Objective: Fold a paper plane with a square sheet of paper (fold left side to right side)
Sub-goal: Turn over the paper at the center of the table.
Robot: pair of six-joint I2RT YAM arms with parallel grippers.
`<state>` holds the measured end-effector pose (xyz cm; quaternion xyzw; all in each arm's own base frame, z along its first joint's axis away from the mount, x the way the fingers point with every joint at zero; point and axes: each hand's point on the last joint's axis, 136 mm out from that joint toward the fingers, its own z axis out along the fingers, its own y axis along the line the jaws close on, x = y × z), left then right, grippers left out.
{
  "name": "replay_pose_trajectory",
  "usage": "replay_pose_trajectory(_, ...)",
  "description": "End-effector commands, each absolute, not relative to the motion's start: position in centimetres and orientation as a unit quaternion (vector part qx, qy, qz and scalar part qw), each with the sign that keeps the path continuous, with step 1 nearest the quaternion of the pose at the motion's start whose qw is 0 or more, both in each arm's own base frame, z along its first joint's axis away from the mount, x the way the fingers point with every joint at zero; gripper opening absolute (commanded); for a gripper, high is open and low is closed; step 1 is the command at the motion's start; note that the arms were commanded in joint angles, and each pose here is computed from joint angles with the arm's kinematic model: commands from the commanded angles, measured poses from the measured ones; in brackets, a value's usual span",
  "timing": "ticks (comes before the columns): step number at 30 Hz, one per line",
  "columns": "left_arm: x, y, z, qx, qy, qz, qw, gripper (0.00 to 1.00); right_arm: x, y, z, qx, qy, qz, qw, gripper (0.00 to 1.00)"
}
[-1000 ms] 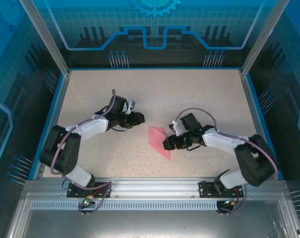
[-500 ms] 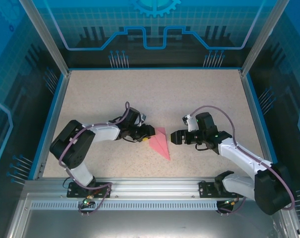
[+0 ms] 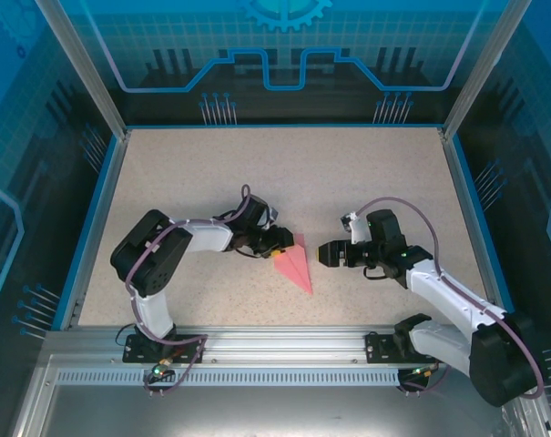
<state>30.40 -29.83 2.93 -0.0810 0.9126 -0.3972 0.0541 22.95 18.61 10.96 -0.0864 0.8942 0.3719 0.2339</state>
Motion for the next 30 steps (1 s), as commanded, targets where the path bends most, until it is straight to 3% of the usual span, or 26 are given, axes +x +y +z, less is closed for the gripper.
replay_pose_trajectory(1, 30.8, -31.1, 3.4, -0.076, 0.907, -0.412, 0.047, 0.45, 22.3, 18.1, 10.6, -0.081, 0.894, 0.378, 0.225, 0.79)
replay_pose_trajectory(3, 31.0, -31.6, 3.8, -0.072, 0.903, -0.421, 0.05, 0.44, 22.2, 18.0, 10.6, -0.08, 0.894, 0.381, 0.224, 0.79)
replay_pose_trajectory(7, 31.5, -32.2, 4.9, -0.064, 0.894, -0.438, 0.063, 0.31, 22.1, 18.2, 10.8, -0.075, 0.886, 0.404, 0.217, 0.8)
replay_pose_trajectory(13, 32.2, -32.7, 8.2, -0.039, 0.881, -0.46, 0.101, 0.11, 22.2, 18.1, 11.8, -0.065, 0.863, 0.454, 0.212, 0.99)
replay_pose_trajectory(15, 32.5, -32.8, 9.8, -0.029, 0.875, -0.469, 0.117, 0.07, 22.3, 18.2, 12.6, -0.061, 0.846, 0.488, 0.206, 0.99)
replay_pose_trajectory(24, 32.9, -32.3, 19.7, 0.002, 0.836, -0.512, 0.199, 0.05, 22.4, 19.0, 16.2, -0.08, 0.769, 0.617, 0.148, 0.99)
replay_pose_trajectory(30, 32.4, -32.5, 24.1, 0.012, 0.81, -0.548, 0.211, 0.06, 22.2, 20.2, 18.5, -0.118, 0.736, 0.648, 0.158, 0.99)
